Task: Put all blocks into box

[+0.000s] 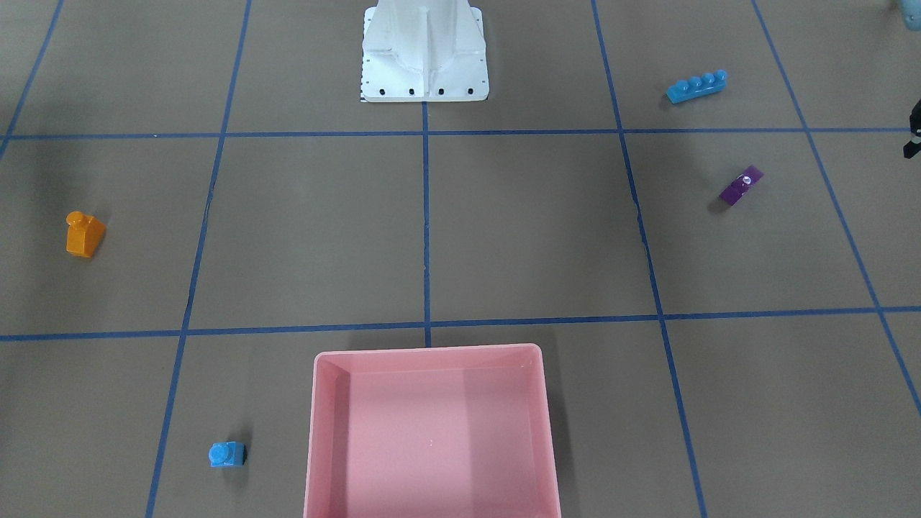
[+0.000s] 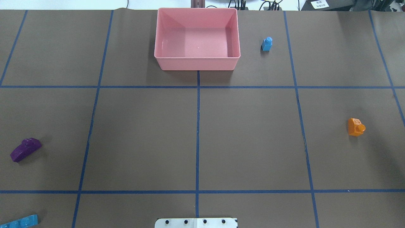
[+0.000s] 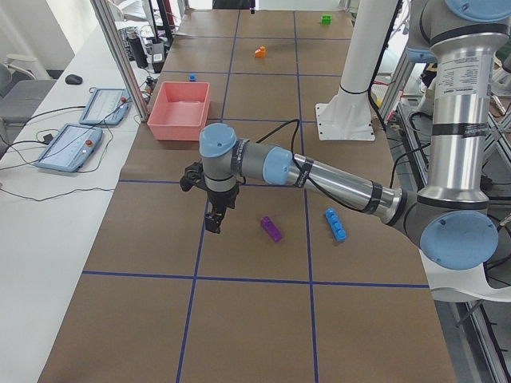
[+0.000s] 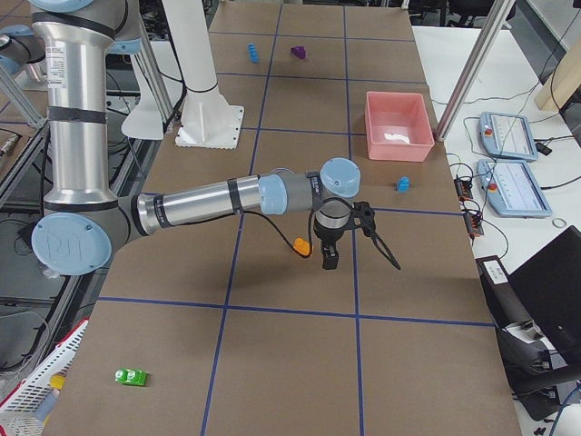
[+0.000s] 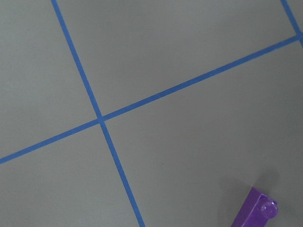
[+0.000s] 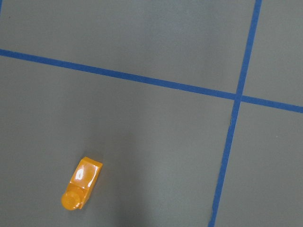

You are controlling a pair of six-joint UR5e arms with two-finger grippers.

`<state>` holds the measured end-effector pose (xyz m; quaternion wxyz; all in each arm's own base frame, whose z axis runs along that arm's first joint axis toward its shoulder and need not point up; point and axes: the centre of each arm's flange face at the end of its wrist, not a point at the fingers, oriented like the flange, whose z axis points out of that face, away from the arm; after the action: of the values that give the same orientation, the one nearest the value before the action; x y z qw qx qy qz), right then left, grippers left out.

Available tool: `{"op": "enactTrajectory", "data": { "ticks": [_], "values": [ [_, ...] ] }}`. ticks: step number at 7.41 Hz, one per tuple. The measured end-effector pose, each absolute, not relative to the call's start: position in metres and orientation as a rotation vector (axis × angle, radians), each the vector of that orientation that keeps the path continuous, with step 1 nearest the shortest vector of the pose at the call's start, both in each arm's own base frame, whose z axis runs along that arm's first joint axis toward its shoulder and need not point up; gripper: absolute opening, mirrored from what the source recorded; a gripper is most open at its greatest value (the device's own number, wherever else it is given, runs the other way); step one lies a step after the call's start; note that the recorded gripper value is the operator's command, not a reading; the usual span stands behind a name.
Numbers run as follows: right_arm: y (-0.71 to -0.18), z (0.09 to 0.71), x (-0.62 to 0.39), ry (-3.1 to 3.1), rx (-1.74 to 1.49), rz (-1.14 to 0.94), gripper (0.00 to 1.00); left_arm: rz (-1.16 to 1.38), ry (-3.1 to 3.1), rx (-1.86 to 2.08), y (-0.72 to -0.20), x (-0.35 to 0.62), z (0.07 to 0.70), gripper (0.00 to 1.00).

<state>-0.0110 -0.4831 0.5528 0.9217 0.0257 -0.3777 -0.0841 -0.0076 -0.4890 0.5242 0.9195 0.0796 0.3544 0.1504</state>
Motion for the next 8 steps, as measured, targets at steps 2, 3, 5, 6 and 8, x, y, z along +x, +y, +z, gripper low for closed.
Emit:
{"op": "enactTrajectory", "data": {
  "ticks": [2,3,5,6,8],
  "values": [
    [-0.493,0.544,-0.023,-0.805,0.056,-0.195,1.00,0.304,0.734,0.143,-0.493,-0.007,0.532,1.00],
    [-0.497,0.541,-0.027,-0.820,0.066,-0.207,1.00,0.305,0.735,0.140,-0.491,-0.007,0.536,1.00],
    [-0.505,0.551,-0.031,-0.830,0.115,-0.234,1.00,0.303,0.736,0.137,-0.489,-0.008,0.539,1.00],
    [-0.508,0.563,-0.035,-0.834,0.152,-0.256,1.00,0.299,0.743,0.130,-0.490,-0.007,0.542,1.00],
    [-0.509,0.583,-0.049,-0.843,0.177,-0.294,1.00,0.308,0.797,0.142,-0.490,-0.001,0.545,1.00]
  ]
}}
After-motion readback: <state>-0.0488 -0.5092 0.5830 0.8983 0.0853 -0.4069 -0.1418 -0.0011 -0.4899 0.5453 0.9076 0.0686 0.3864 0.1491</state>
